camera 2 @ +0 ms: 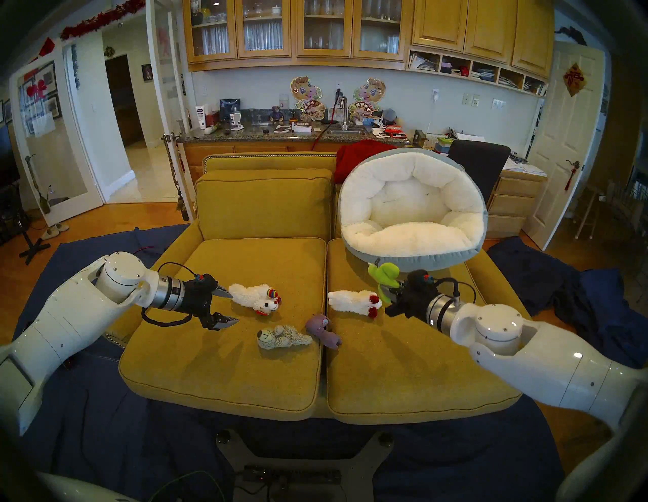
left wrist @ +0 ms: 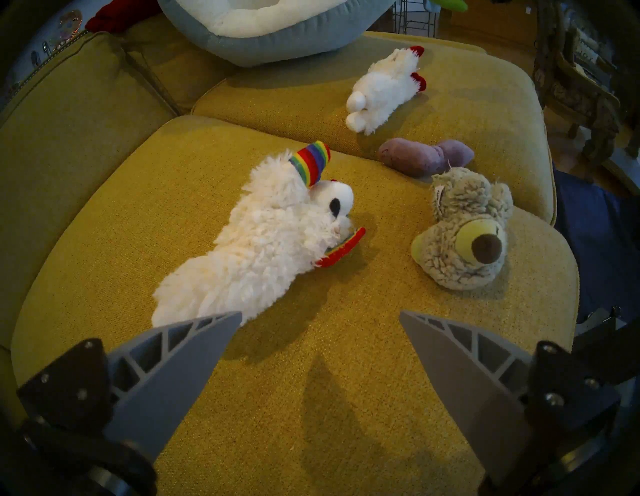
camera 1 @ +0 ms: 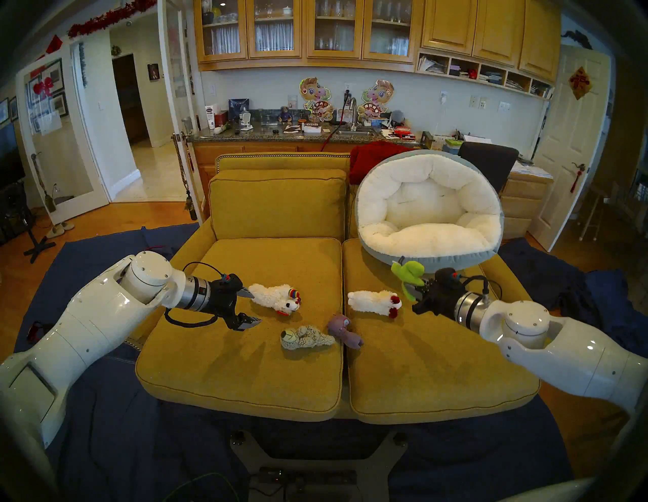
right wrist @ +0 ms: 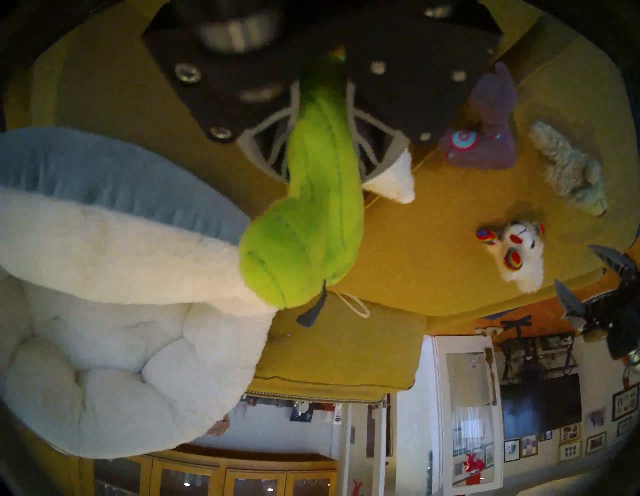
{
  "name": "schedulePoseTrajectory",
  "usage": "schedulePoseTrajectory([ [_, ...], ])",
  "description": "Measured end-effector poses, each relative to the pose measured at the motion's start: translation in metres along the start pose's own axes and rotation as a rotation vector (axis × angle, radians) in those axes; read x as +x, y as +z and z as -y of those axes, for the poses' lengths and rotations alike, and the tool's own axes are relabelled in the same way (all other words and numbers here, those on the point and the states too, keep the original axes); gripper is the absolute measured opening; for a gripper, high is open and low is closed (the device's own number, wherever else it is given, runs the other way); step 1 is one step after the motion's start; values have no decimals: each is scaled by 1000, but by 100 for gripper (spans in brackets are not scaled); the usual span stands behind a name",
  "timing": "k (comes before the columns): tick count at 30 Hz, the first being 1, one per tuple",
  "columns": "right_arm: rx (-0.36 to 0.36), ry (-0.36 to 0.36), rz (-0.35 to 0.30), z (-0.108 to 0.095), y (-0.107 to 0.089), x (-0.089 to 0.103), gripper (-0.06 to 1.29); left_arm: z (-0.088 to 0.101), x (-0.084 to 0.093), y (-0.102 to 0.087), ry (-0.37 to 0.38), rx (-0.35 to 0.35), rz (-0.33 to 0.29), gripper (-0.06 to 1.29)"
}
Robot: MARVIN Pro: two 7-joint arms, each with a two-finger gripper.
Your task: Put toys into dog bed
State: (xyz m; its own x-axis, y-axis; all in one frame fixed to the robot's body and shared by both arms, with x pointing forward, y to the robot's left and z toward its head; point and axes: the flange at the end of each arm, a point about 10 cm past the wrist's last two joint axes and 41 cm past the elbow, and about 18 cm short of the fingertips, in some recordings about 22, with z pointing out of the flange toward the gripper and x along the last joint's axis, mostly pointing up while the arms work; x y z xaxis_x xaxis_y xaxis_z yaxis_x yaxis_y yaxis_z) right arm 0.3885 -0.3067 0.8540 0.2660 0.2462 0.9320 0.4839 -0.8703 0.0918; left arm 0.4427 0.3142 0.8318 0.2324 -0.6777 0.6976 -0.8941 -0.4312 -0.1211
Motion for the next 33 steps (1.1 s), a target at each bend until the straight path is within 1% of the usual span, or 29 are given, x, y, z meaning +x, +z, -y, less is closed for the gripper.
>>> schedulePoseTrajectory([
  [2,-25,3,-6,-9,5,8,11,0,0,0,0,0,0,123],
  [10,-96,5,-18,-34,21,31,10,0,0,0,0,1,0,123],
  [18,-150,12,-29,-52,33,43,10,0,0,0,-1,1,1,123],
  [20,-168,12,-32,-59,36,47,10,0,0,0,-1,1,1,123],
  [22,-205,10,-36,-71,41,53,10,0,-1,0,-1,1,1,123],
  [33,-263,10,-41,-97,53,69,10,0,-1,0,-1,1,1,123],
])
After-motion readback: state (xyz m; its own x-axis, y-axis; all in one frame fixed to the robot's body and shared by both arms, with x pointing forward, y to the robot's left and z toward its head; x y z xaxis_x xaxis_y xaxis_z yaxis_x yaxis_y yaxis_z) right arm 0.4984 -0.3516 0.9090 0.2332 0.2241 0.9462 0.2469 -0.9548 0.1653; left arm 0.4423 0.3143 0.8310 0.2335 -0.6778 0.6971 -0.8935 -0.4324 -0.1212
